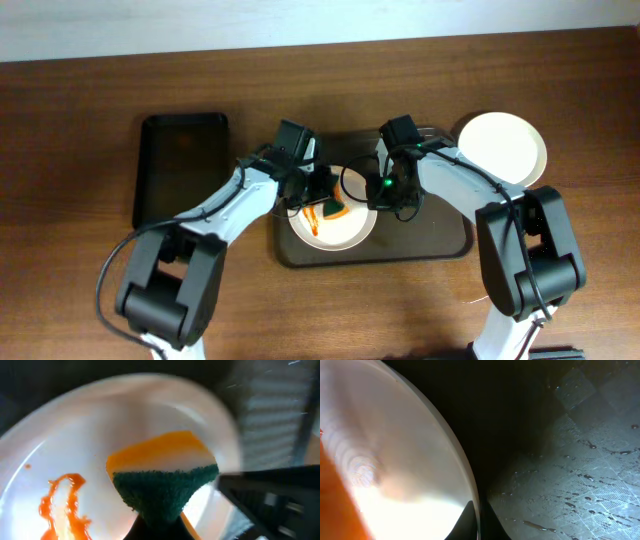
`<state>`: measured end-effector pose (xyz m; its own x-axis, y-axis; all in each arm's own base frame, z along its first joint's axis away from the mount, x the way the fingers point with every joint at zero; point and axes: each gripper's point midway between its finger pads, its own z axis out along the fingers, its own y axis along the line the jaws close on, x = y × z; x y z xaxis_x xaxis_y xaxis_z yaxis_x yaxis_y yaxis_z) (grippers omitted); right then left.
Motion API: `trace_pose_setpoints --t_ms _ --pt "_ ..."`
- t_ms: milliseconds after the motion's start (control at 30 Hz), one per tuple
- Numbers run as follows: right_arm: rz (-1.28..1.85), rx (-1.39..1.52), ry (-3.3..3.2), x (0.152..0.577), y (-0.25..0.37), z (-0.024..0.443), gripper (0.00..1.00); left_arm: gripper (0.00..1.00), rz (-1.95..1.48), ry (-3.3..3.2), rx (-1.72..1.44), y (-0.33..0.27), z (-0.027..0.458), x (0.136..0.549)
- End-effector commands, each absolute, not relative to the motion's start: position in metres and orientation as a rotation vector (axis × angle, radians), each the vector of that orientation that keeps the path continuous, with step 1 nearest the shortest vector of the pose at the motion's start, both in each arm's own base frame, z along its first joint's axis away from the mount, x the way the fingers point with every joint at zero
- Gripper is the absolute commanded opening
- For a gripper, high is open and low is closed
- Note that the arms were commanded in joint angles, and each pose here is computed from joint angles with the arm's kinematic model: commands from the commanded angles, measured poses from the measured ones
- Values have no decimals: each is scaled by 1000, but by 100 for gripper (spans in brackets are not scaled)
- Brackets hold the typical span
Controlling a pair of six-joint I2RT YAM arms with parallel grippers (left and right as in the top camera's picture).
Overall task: Clean dirty plates on tray and stack at the side
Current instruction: 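Hold the last plate with the right gripper and scrub it with the left sponge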
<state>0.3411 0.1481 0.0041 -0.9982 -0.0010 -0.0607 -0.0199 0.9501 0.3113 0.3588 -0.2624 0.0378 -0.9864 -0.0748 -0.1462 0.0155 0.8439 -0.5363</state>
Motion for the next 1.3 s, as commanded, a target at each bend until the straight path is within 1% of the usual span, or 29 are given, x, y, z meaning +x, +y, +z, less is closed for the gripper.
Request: trace_pose_setpoints --t_ms 0,67,100,167,267,367,433,533,633,700,767,800,967,1033,1100,1267 --pt "422 -7 3075 334 143 -8 4 0 -798 2964 -92 -260 3 347" --pt "422 -7 3075 334 143 -8 4 0 -768 2985 -85 -260 -5 343" --pt "422 -6 3075 334 143 -8 4 0 -667 3006 -99 -251 -13 341" --pt "422 -7 3076 334 143 -8 4 0 -358 3037 -144 -216 -26 337" --pt "422 -7 3075 334 143 -8 4 0 -56 3046 -173 -179 -30 332" --pt "422 -7 3074 334 143 -8 4 0 157 3000 -175 -156 -16 341" --pt "421 -7 3074 334 143 -8 4 0 296 2942 -174 -144 10 356" --pt "421 -7 3074 334 143 -8 4 0 312 2890 -180 -147 40 375" --pt "422 -7 3074 334 143 -8 4 0 161 2889 -178 -169 54 386" --pt "423 -7 3070 335 143 -8 4 0 3 2926 -108 -189 51 385" --pt "425 -7 3067 336 144 -8 4 0 -290 2966 -46 -226 47 380" --pt "425 -7 3068 336 143 -8 4 0 -369 2970 -36 -235 44 379" --pt "425 -7 3068 336 143 -8 4 0 -432 3068 -34 -245 5 368" --pt "424 -8 3068 336 143 -8 4 0 -354 3101 -46 -237 -15 365" --pt "424 -8 3069 336 143 -8 4 0 -189 3092 -59 -218 -22 368" --pt "424 -8 3067 336 143 -8 4 0 424 3029 -50 -144 -15 363"
